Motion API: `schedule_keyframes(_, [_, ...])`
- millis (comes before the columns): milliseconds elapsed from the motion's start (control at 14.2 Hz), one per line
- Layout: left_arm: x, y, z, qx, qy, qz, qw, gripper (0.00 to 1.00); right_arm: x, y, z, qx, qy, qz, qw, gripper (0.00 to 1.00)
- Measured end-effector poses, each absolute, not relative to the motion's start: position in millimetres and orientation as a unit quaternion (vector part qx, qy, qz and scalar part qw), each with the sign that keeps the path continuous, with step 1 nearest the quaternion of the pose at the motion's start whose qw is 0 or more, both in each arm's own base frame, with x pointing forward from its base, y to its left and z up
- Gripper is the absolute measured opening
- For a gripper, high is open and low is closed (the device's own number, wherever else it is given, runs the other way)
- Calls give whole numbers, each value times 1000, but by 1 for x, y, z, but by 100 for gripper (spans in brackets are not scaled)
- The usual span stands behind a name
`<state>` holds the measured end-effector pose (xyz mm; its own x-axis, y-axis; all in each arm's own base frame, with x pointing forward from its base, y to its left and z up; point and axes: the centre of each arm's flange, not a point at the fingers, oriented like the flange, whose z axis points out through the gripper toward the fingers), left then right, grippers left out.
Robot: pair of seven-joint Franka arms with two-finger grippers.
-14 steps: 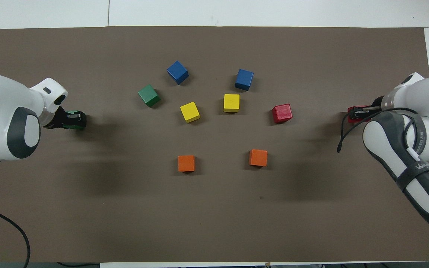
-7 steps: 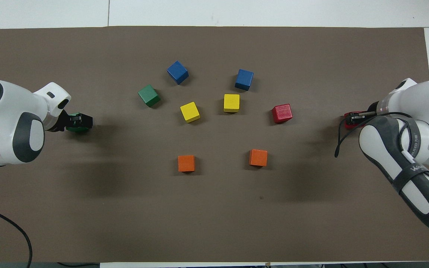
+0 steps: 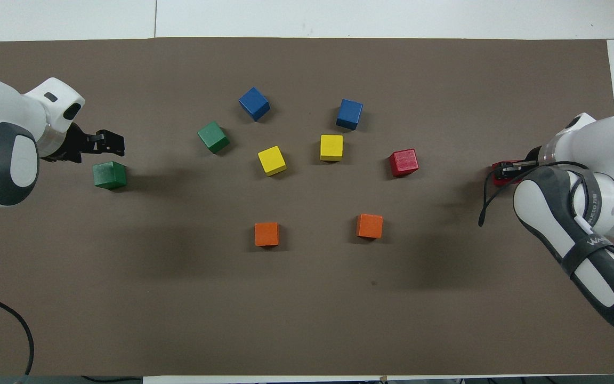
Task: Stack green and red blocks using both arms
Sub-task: 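Grasp the other green cube with the left gripper while the right reaches red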
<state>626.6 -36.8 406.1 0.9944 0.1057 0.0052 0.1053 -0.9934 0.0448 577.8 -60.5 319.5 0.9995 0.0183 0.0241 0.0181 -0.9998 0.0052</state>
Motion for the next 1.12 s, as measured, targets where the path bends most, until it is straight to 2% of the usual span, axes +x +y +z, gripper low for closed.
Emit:
schedule_keyframes(140, [628,-80,420,994,103,8,25,100,577,-60,317,1000,9,10,2,55])
schedule_keyframes(421, [622,-159,420,986,164,5,29,100,577,-60,313,1000,9,8,2,55])
schedule_keyframes(702, [654,-228,399,976,217,-8,33,100,577,-60,311,1000,9,6,2,55])
schedule_keyframes(772, [661,-238,390,974,225,-8,33,100,577,-60,311,1000,9,6,2,59])
schedule_keyframes(1053, [673,-236,375,974,226,5,17,100,578,-61,313,1000,9,9,2,99])
schedule_keyframes(1124, [674,-235,372,974,225,9,14,100,580,-62,316,1000,8,12,3,100])
